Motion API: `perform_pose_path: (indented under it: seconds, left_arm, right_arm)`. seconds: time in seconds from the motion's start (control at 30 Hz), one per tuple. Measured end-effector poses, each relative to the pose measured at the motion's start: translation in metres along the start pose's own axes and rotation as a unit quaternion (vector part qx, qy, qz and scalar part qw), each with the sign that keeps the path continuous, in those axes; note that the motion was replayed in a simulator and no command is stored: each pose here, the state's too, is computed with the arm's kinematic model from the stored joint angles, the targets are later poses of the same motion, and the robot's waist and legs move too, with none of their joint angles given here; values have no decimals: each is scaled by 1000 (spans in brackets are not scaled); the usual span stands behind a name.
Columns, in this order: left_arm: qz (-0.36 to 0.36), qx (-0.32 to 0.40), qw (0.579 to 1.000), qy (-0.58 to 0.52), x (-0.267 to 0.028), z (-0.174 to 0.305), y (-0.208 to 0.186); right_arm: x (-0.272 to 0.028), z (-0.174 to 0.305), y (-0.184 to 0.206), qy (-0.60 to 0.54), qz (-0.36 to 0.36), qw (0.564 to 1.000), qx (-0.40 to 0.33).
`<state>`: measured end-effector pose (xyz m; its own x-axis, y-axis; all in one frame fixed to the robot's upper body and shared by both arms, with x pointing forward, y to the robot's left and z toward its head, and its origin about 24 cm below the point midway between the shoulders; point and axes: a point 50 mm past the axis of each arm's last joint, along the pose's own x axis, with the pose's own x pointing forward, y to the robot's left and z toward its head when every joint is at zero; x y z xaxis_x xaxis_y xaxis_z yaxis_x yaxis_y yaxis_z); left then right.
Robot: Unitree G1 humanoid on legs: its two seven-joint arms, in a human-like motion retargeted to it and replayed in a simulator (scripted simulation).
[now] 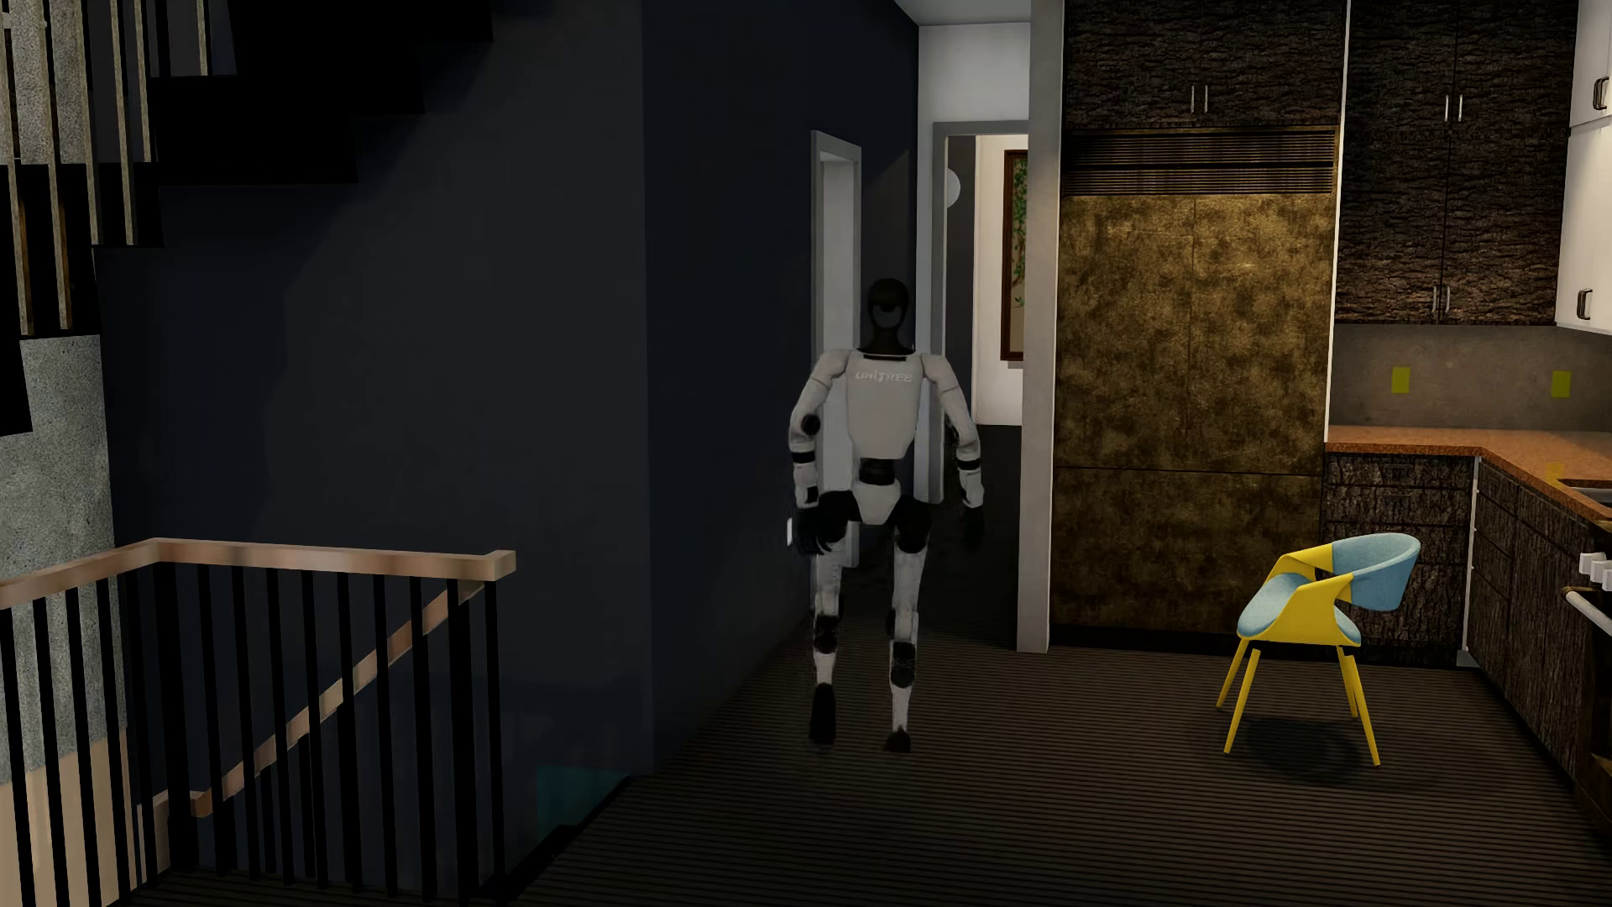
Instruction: Walk towards the door
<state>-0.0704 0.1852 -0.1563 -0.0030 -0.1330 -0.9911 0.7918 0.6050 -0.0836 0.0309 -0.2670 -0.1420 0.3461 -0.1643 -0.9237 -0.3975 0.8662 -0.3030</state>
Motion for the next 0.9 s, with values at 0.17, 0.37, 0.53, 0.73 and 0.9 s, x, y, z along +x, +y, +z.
perform_pose_path:
  seconds: [0.17,0.37,0.53,0.73,0.9]
  left_arm:
    - [-37,-7,999,7,-2,-5,-31]
    - [51,-47,997,-17,2,12,29]
    - [178,-76,979,-69,-15,34,122]
    - [262,-105,945,-166,-43,74,176]
    - [94,-66,992,-45,-2,22,59]
  right_arm:
    - [-4,21,-22,-54,-41,997,36]
    - [-28,-73,72,118,127,981,-88]
    - [-55,-112,96,170,192,953,-158]
    - [-33,-79,81,123,157,970,-136]
    - [-10,-38,43,65,81,992,-75]
